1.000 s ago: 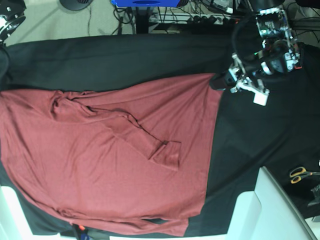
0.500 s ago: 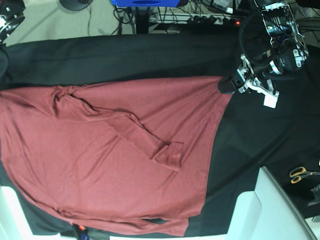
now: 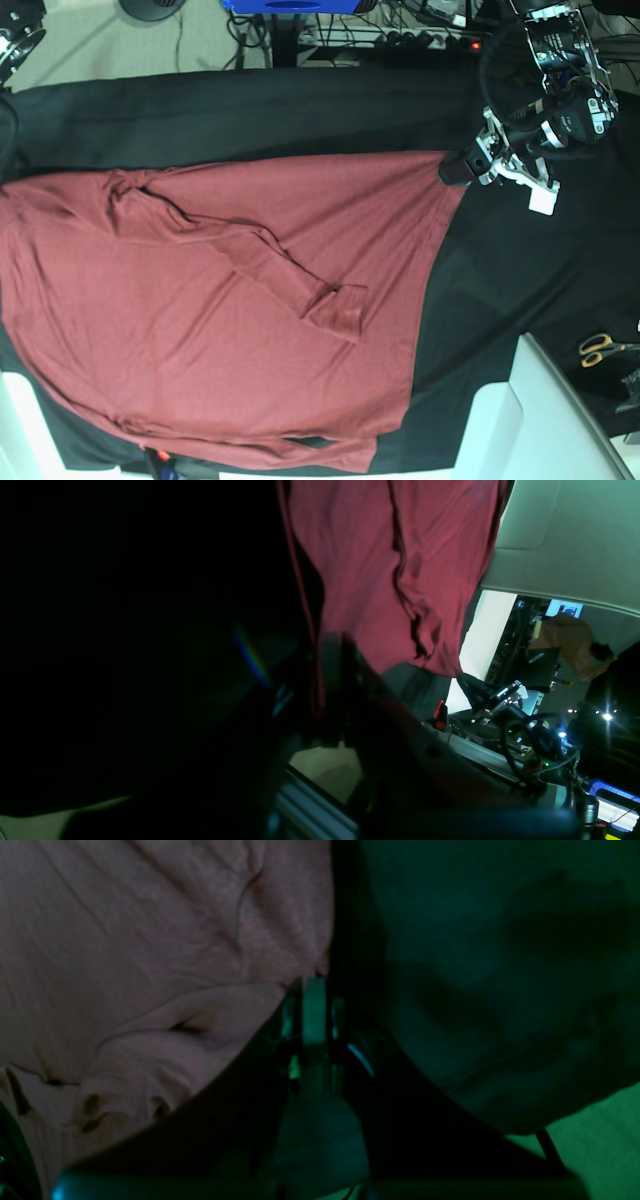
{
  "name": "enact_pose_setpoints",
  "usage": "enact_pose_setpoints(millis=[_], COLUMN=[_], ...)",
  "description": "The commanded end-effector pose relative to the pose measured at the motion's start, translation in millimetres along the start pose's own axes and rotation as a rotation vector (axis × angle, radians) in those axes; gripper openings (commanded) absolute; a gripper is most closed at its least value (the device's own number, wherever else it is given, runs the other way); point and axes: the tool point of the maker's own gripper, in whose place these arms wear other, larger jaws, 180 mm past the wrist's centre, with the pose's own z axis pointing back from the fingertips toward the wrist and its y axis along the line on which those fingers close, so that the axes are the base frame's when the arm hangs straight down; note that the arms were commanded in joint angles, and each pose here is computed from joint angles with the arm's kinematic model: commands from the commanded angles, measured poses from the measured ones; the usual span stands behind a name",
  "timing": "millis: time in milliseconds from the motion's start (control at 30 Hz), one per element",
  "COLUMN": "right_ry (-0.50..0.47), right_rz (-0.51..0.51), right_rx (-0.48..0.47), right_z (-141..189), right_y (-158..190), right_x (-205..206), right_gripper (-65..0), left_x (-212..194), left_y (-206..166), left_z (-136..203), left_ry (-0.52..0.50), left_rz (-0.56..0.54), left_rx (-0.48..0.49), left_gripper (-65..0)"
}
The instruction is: Fold the T-shirt properly
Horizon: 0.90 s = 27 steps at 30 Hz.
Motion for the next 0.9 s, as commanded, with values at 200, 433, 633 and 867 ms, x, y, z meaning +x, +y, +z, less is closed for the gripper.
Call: enact_pose_setpoints(millis=[200,433,633,867], right_ry=[-0.051,-0.039,-0.031,-0.041], right_rz=[0.013,0.015,0.016,0.020], right_rx=[-0.016,-0.036,-0.046,-0.046], right_z=[12.0,12.0,11.9,14.4], right_y=[-6.9,-16.9,-22.0,-21.1], right_x=[18.8,11.7,7.4,13.4], right_gripper=[-64.7,-64.7,-64.7,-64.7], left_x=[-2.0,-2.3,4.3,5.3], left_y=[3.7,3.6,7.6,5.9], left_z=[7.4,7.1,13.1,12.1], left_ry=[-0.004,-0.003,-0.007,-0.005], left_rz=[0.053,0.060,0.041,0.034], left_rx=[0.014,0.014,0.034,0.032], left_gripper=[-65.0,-65.0,-65.0,-65.0])
